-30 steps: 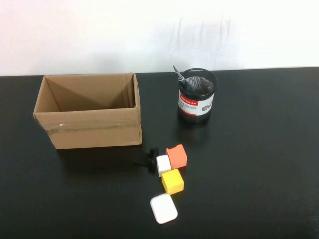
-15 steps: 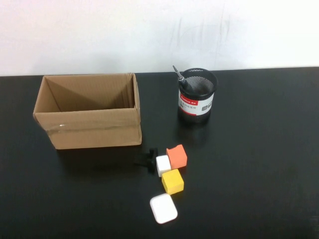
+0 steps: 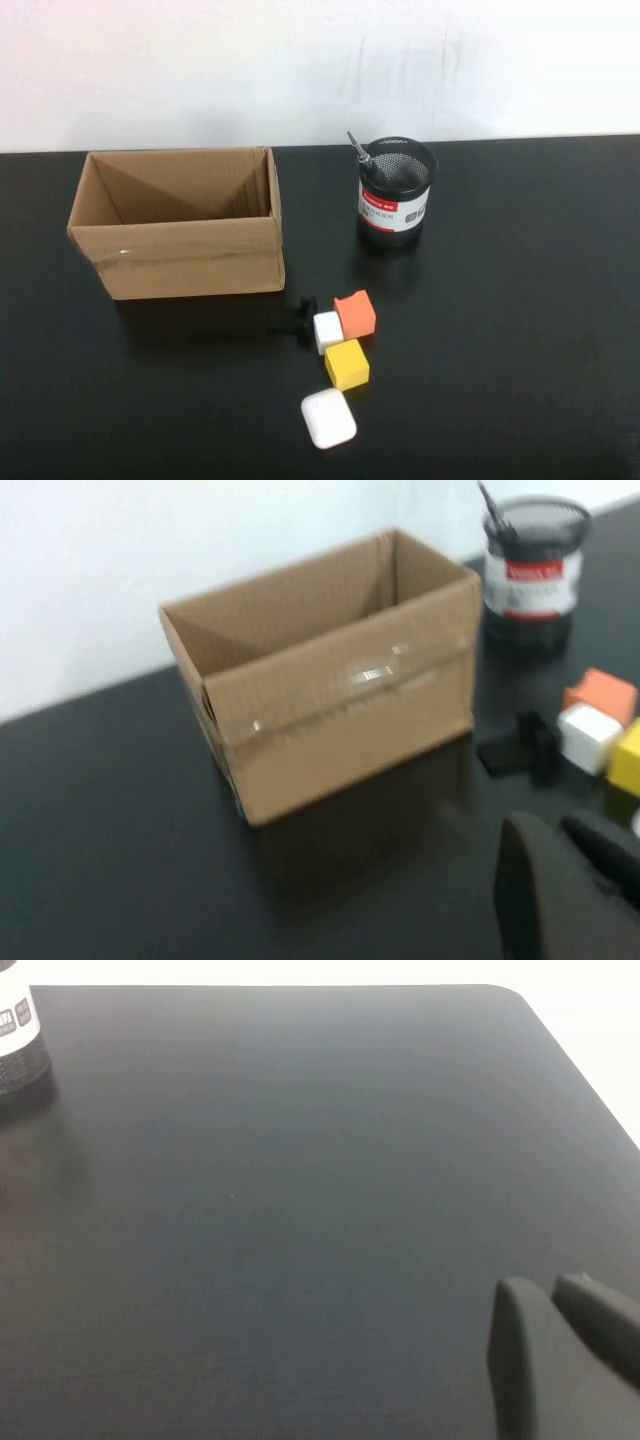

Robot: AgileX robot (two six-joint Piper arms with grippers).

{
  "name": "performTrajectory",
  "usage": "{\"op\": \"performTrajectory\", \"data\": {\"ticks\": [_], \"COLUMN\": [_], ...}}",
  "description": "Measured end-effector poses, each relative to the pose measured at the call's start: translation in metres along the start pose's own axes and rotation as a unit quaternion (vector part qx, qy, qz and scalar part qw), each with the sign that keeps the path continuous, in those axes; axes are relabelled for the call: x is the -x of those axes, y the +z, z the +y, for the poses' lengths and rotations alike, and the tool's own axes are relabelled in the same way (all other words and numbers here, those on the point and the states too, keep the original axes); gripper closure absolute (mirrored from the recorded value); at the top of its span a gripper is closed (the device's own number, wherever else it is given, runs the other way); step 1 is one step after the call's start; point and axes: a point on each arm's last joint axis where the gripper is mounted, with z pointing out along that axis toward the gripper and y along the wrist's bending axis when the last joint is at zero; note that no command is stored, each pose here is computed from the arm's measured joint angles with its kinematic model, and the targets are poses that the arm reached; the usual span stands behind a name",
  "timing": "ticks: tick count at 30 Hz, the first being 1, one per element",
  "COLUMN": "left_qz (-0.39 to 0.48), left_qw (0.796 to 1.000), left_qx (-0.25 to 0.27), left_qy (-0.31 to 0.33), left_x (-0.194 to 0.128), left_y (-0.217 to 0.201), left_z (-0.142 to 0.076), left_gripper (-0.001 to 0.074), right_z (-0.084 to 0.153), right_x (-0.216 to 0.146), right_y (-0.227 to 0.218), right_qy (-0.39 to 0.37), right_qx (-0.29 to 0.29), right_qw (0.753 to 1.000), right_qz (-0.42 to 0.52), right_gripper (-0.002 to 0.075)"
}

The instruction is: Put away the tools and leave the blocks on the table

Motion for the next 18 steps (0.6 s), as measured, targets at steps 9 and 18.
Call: {"op": "performTrajectory", "data": {"ticks": [9,18], "left_qz": [-0.056,-0.016], "left_qw": [0.995,0.993], "left_qx": [0.043,0.074], "left_qy": [-0.063,-0.093], "left_x": [-0.05,-0.077], "left_y": [0.038,0.048], "left_z": [-0.003,-0.004], "left_gripper": [0.0732,0.0732], "right_z": [0.0,0.0], "right_x": [0.0,0.0], "right_y": [0.0,0.0], "right_qy": [0.0,0.0], "right_qx": [0.0,0.0], "right_qw": [1.0,1.0], "right_qz": [0.0,0.0], "right_gripper": [0.0732,0.0732]}}
